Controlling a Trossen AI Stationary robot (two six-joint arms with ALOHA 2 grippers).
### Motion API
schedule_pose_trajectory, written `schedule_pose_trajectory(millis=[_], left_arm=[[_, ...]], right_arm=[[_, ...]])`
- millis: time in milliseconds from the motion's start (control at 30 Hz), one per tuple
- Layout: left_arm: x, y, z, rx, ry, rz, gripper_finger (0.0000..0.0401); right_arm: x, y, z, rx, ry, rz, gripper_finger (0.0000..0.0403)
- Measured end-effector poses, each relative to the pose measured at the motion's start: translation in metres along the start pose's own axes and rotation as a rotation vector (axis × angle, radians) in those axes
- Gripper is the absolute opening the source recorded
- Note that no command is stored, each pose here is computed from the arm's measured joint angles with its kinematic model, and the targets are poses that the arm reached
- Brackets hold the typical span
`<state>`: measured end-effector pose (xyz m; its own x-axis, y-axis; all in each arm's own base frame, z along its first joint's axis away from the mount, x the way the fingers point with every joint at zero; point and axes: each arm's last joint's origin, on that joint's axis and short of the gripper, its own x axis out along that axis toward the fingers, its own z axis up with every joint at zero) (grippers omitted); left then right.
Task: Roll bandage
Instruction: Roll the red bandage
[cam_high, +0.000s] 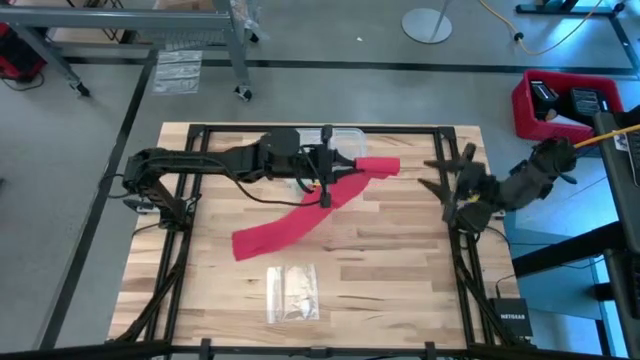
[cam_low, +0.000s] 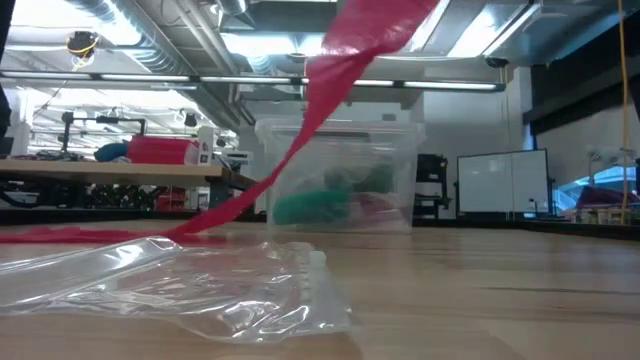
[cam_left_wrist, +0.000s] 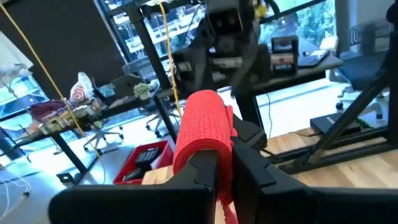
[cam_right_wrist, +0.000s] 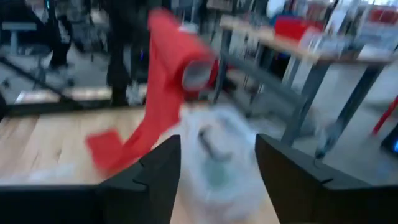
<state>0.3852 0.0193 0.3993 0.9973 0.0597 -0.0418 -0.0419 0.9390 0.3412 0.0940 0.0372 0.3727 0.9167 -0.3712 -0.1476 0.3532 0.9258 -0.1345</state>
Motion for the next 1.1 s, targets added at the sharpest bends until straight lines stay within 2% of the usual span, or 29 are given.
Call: schedule_pose_trajectory(millis=[100,300,533,800,1100], left_arm=[[0.001,0.003,-0.003,-0.005,0.007,0.008,0.0016],[0.001,0.009,-0.003,-0.039,-0.004,0.024,0.0016],[0.000,0.003,-0.001,-0.051,-0.033,-0.055,0.0016],[0.000,-0.003,0.002,-0.050,-0.040,-0.073,0.0017],[-0.001,-0.007,0.008,-0.047,-0.080,-0.079,0.0017]], right_arm=[[0.001,-0.006,0.007,-0.066,-0.049,0.000,0.0210],[0.012,-0.004,0.007,-0.120,-0.038,0.037,0.0196],[0.027,0.001,0.016,-0.194,-0.088,0.046,0.0181],[0.030,0.001,0.022,-0.192,-0.149,0.114,0.0170],[0.034,0.004,0.021,-0.271,-0.133,0.104,0.0170]])
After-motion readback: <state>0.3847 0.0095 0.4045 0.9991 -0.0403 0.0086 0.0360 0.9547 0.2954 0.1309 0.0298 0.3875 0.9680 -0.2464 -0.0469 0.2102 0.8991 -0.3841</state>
